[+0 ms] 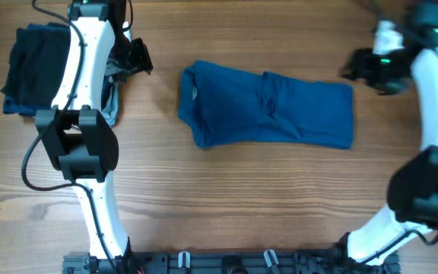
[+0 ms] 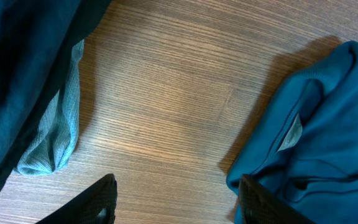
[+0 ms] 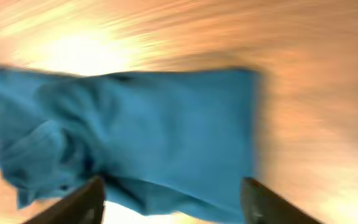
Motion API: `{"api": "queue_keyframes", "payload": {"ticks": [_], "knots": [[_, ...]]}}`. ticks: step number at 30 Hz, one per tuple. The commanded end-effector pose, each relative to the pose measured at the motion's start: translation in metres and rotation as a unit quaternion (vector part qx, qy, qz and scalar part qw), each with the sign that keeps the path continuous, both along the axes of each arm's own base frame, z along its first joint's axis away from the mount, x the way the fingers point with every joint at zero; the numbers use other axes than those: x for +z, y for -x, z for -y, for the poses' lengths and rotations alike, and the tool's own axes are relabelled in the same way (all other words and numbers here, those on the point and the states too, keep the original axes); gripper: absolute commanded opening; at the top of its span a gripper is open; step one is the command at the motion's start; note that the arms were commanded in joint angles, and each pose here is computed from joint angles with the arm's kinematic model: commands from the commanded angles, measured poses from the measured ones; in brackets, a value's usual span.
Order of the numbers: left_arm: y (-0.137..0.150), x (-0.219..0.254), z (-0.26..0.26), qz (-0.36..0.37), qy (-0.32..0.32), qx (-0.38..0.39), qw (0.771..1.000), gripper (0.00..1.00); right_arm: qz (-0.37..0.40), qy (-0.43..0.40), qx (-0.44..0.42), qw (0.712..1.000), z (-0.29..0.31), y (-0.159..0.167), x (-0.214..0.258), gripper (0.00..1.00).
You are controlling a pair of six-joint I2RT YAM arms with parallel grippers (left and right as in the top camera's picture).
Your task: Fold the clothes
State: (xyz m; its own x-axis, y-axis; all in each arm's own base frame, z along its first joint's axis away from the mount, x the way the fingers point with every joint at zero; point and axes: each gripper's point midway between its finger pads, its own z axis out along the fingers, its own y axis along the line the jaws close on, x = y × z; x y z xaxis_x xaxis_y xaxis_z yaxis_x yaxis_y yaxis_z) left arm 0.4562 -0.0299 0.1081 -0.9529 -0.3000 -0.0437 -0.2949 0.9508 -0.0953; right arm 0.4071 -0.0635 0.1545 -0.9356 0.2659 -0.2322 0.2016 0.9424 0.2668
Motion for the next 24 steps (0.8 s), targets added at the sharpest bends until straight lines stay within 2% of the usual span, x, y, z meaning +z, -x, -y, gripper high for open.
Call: {"api": "queue_keyframes", "payload": {"ticks": [1, 5, 7, 9, 13, 17, 20, 21, 24], "knots": [[-0.005, 0.003, -0.002, 0.012, -0.003, -0.003, 1.0, 0.64, -0.037, 0.012, -0.023, 0.999, 0.037, 0.023, -0.029, 0.54], [-0.005, 0.003, -0.002, 0.012, -0.003, -0.003, 1.0, 0.65, -0.064, 0.002, -0.035, 0.997, 0.04, 0.046, -0.092, 0.57], [-0.005, 0.003, -0.002, 0.012, -0.003, -0.003, 1.0, 0.66, -0.026, -0.044, -0.024, 0.998, 0.02, 0.044, -0.126, 0.61], [-0.004, 0.003, -0.002, 0.011, -0.003, -0.003, 1.0, 0.65, -0.013, -0.052, -0.022, 0.998, 0.013, 0.051, -0.15, 0.62], [-0.003, 0.003, -0.002, 0.008, -0.003, -0.003, 1.0, 0.66, 0.049, -0.098, -0.014, 0.994, -0.006, 0.04, -0.16, 0.62], [-0.003, 0.003, -0.002, 0.008, -0.003, -0.003, 1.0, 0.66, 0.061, -0.095, -0.025, 0.993, -0.003, 0.033, -0.158, 0.61], [-0.003, 0.003, -0.001, 0.008, -0.003, -0.002, 1.0, 0.66, 0.059, -0.095, -0.023, 0.993, -0.004, 0.033, -0.158, 0.5], [-0.003, 0.003, 0.0, 0.008, -0.002, 0.001, 1.0, 0.66, 0.062, -0.091, -0.017, 0.994, -0.007, 0.031, -0.158, 0.43], [-0.004, 0.003, 0.004, 0.01, -0.002, -0.004, 1.0, 0.66, 0.07, -0.082, -0.01, 0.994, -0.009, 0.026, -0.158, 0.34]]}}
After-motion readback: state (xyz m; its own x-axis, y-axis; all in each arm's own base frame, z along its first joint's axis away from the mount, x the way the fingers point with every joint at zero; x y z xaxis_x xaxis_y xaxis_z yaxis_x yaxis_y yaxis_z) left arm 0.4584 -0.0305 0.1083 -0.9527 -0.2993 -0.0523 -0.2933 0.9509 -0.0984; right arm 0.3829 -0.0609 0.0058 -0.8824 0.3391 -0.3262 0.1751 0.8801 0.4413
